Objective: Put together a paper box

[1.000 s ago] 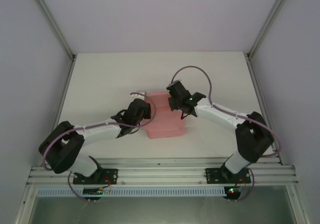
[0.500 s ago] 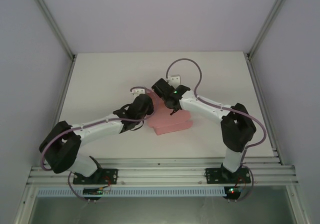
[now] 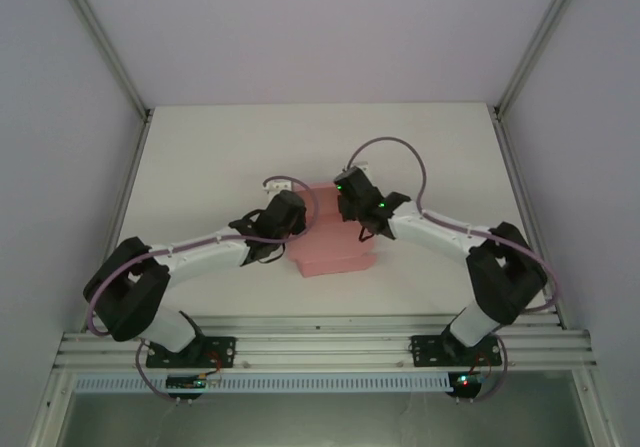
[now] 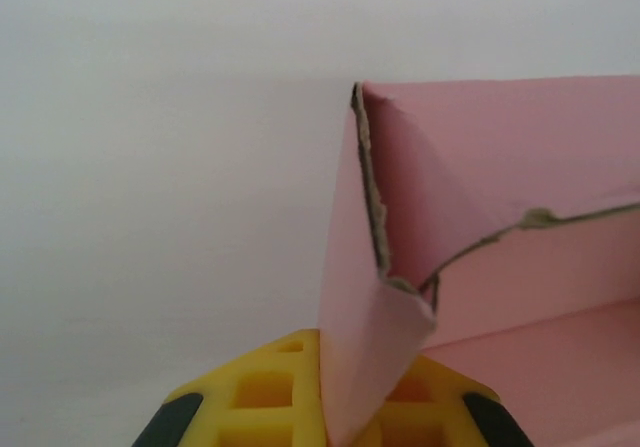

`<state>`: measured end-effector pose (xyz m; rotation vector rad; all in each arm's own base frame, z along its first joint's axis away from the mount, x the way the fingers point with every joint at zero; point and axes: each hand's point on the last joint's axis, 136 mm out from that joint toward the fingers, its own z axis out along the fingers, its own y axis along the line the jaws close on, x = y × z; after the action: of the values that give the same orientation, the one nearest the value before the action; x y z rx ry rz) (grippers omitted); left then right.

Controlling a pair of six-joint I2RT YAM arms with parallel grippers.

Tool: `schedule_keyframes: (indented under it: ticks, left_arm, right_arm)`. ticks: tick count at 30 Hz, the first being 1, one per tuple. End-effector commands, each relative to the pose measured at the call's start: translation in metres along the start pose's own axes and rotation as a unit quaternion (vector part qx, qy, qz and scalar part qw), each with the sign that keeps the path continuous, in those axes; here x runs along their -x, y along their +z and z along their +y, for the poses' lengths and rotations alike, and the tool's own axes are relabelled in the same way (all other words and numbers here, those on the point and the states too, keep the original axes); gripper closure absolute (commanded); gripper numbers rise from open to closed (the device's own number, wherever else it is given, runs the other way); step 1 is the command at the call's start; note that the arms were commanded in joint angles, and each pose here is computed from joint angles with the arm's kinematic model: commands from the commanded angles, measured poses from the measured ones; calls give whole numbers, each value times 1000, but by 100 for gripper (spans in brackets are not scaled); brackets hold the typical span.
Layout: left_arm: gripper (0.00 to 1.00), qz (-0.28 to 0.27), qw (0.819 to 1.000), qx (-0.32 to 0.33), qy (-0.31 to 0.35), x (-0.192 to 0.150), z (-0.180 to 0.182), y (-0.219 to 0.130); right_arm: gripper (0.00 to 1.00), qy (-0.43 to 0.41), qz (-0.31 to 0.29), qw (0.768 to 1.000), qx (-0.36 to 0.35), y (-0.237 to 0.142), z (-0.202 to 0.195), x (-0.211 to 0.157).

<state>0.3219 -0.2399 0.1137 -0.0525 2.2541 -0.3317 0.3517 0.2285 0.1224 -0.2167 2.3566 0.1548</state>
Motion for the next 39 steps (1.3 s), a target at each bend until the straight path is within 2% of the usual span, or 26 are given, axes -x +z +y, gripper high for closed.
schedule_keyframes:
  ticks: [1,2,4,6,7,10,13,16,18,21,23,26,29,31,35,39]
  left_arm:
    - [100,-51,999,-2,-17,32,1,-8]
    - [100,-52,999,-3,-14,33,1,-9]
    - [100,-53,999,-3,-9,35,1,-10]
    - [100,-53,999,-6,-4,37,1,-11]
    - [100,-51,999,-8,-3,39,1,-12]
    - [100,-40,999,-18,6,41,2,-13]
    - [100,-27,999,-17,22,44,4,-17]
    - [100,24,997,-43,64,40,1,-18]
    - [100,82,986,-84,115,30,-6,-19]
    - [100,180,950,-140,214,9,-15,-30]
    - [100,223,922,-128,289,1,-8,-33]
    - [100,275,855,-141,416,-17,0,-41]
    - [100,289,795,-116,521,-12,5,-41]
    - [100,289,771,-101,559,-1,3,-38]
    - [100,300,740,-92,595,8,-6,-28]
    - [100,322,687,-48,650,0,-4,-1]
  right_arm:
    - [72,-2,-38,993,115,-12,26,14]
    - [65,-4,-41,990,135,-19,30,16]
    - [43,-11,-45,986,161,-33,35,18]
    - [12,-20,-52,979,194,-52,41,19]
    - [1,-20,-58,977,203,-60,41,19]
    - [0,-5,-87,973,212,-84,32,22]
    - [0,34,-111,976,186,-101,8,24]
    - [0,78,-104,983,130,-112,-27,16]
    - [0,96,-87,986,102,-116,-47,6]
    - [0,128,-50,989,61,-121,-75,-11]
    - [0,149,-27,987,49,-123,-87,-23]
    - [0,170,14,984,51,-122,-97,-40]
    - [0,185,28,981,46,-120,-105,-47]
    - [0,192,47,979,40,-118,-109,-57]
    - [0,200,66,977,39,-114,-111,-66]
    - [0,204,73,975,37,-111,-113,-71]
